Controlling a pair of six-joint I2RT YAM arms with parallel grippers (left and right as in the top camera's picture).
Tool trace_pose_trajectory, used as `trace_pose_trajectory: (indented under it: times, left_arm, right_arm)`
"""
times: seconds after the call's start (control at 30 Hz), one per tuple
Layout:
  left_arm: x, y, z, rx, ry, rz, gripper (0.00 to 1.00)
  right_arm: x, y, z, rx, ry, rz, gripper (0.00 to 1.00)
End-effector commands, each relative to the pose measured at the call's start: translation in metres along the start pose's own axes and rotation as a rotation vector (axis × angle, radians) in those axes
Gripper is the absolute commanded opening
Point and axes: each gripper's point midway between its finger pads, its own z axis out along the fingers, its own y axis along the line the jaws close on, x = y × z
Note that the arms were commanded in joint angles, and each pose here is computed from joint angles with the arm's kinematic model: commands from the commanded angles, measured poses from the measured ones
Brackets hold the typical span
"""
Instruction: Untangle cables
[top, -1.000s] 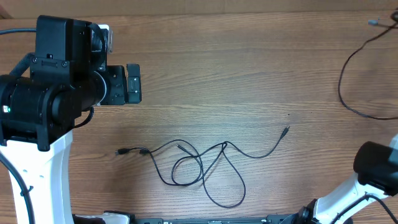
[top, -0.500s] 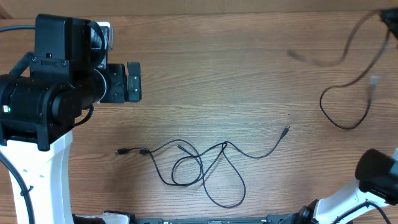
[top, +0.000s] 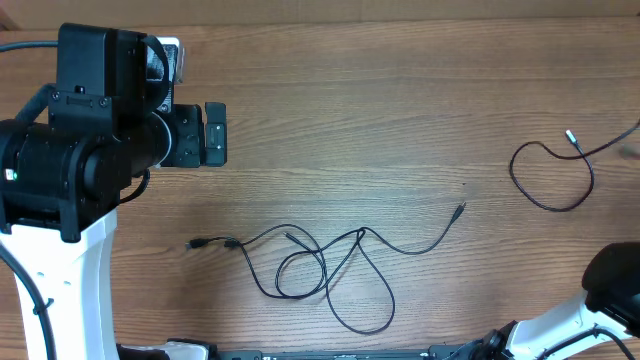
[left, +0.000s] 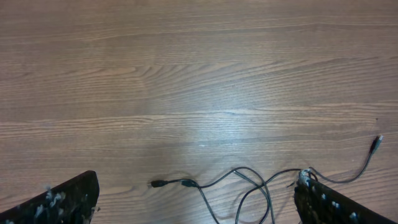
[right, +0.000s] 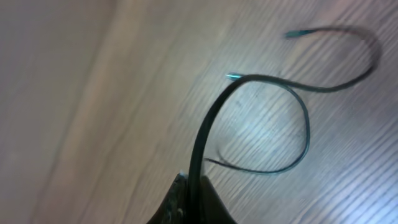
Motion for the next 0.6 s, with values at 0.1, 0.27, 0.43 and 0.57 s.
trace_pose_trajectory:
  times: [0.1,0.27,0.43,0.57]
  left_arm:
    - [0.003,-0.002,0.005,0.01,0.024,0.017,1.0]
    - [0.002,-0.002,0.005,0.01,0.022,0.017,1.0]
    - [0.001,-0.003,0.005,0.011,0.017,0.016,1.0]
    - [0.001,-0.003,0.005,0.012,0.016,0.015,1.0]
  right_arm:
    - [0.027,-0.026,0.061,0.045,0.106,0.069,0.04]
    - [0.072,-0.021,0.1,-0.054,0.271,0.083,0.04]
    - [0.112,-0.011,0.118,-0.097,0.391,0.072,0.04]
    - [0.123,-0.001,0.137,-0.128,0.386,0.027,0.04]
